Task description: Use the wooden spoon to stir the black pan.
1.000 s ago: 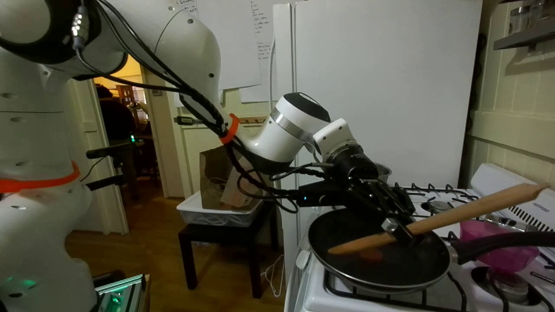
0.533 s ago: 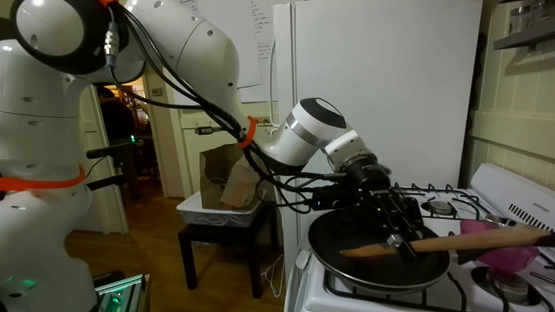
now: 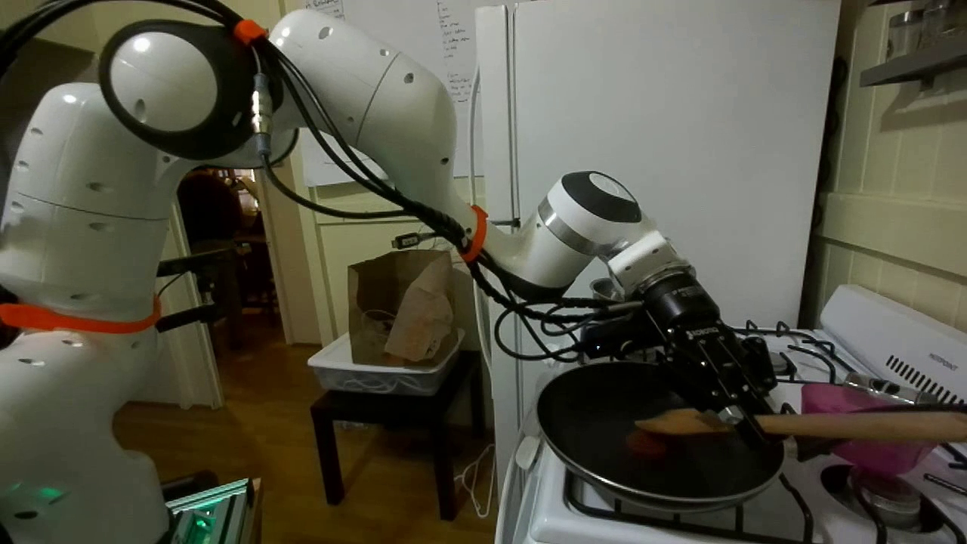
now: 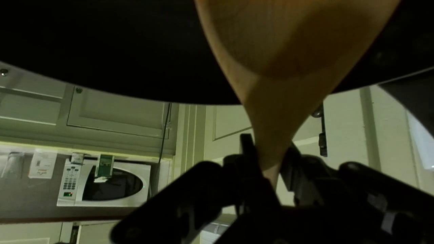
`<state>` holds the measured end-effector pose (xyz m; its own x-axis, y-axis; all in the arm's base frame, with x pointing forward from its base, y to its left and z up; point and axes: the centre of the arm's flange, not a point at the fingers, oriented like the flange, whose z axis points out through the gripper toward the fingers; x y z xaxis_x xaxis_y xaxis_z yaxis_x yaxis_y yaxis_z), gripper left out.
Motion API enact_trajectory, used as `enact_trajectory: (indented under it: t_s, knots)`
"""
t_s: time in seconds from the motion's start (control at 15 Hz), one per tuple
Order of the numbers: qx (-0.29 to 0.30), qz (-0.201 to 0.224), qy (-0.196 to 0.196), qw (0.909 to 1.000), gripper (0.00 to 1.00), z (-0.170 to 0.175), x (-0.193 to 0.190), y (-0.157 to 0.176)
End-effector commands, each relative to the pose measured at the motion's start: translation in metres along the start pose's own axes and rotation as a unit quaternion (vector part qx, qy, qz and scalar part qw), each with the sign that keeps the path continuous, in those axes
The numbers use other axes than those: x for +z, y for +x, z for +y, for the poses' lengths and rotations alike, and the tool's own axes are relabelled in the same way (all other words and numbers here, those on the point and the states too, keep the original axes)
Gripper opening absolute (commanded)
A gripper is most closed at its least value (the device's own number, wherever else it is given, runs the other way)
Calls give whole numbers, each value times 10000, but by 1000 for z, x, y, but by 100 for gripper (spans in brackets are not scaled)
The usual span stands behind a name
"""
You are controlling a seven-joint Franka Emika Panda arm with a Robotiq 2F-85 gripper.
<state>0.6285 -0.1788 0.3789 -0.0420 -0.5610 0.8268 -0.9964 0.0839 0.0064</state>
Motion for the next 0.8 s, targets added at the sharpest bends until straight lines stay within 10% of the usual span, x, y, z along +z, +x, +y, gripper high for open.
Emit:
enact_trajectory:
  t_s: [0.0, 0.73]
  knots:
    - [229, -351, 152, 9990, 5, -33, -1, -13]
    - [-219, -563, 377, 9975, 5, -22, -10, -37]
